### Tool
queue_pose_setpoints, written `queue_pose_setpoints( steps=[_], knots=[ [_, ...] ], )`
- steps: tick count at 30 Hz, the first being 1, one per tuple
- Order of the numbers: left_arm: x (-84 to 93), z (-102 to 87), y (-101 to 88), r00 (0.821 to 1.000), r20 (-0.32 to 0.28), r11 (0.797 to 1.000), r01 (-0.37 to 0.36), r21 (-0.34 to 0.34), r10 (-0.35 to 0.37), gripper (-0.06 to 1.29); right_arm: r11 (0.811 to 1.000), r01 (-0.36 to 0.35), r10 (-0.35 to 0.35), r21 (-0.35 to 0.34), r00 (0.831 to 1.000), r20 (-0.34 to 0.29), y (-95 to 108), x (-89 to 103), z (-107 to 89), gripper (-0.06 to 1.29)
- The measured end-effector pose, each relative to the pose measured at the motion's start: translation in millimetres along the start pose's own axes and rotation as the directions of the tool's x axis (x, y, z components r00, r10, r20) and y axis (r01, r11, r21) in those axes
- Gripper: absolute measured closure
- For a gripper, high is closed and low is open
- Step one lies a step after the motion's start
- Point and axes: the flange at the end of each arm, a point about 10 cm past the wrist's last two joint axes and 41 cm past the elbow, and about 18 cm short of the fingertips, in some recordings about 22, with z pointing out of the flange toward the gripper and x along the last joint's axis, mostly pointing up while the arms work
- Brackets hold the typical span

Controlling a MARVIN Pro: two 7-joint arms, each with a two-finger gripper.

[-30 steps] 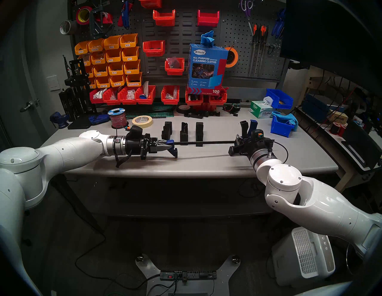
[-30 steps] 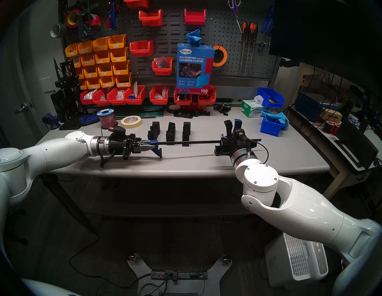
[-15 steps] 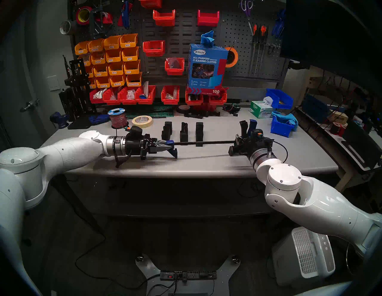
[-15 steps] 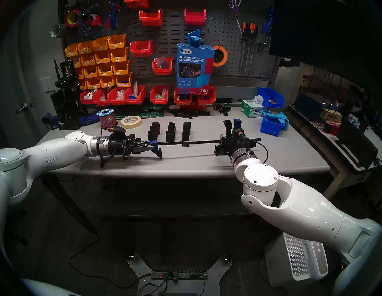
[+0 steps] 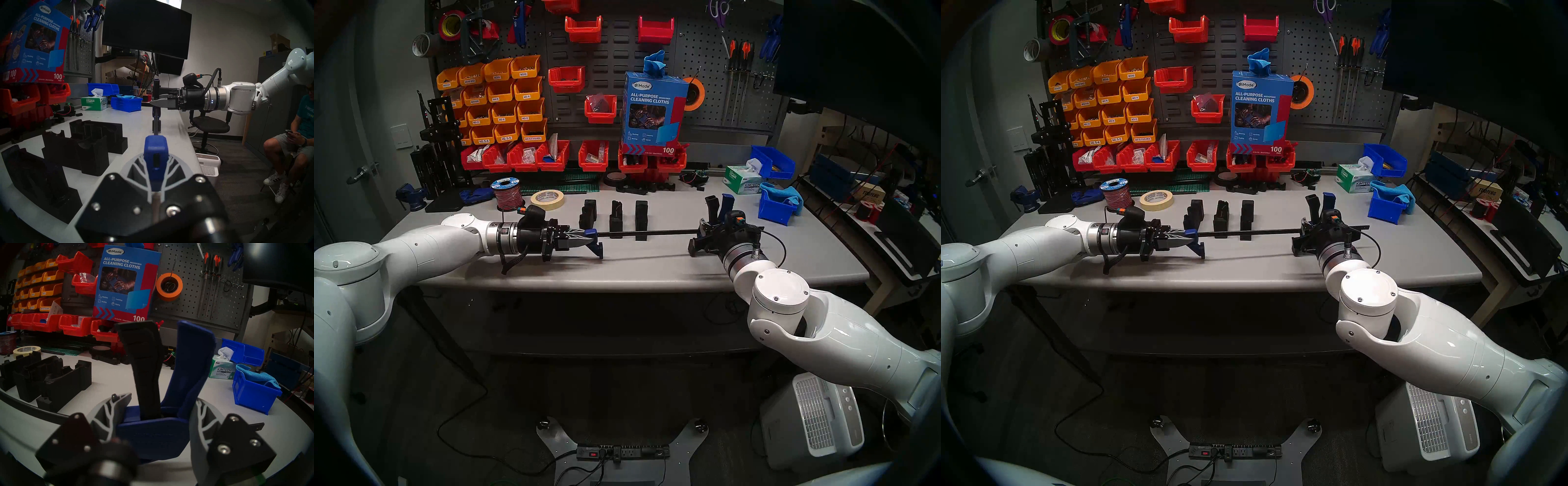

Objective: Clamp the two 3D printed pieces together with the clamp

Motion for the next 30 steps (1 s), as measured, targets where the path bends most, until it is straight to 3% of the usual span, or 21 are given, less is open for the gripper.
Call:
queue_pose_setpoints(
  steps=[8,30],
  knots=[
    [11.4,0.3,-9.7,1.000,-0.010,0.999,-0.026,0.021,0.026,1.21,1.000,-0.001,0.001,-0.006,1.000,-0.027,1.2,9.4,4.5,0.68],
    [65.4,-20.2,-40.1,0.989,-0.030,0.981,-0.139,0.135,0.144,1.21,0.999,-0.037,0.039,0.025,0.993,-0.113,-8.2,36.8,38.2,0.68]
  ],
)
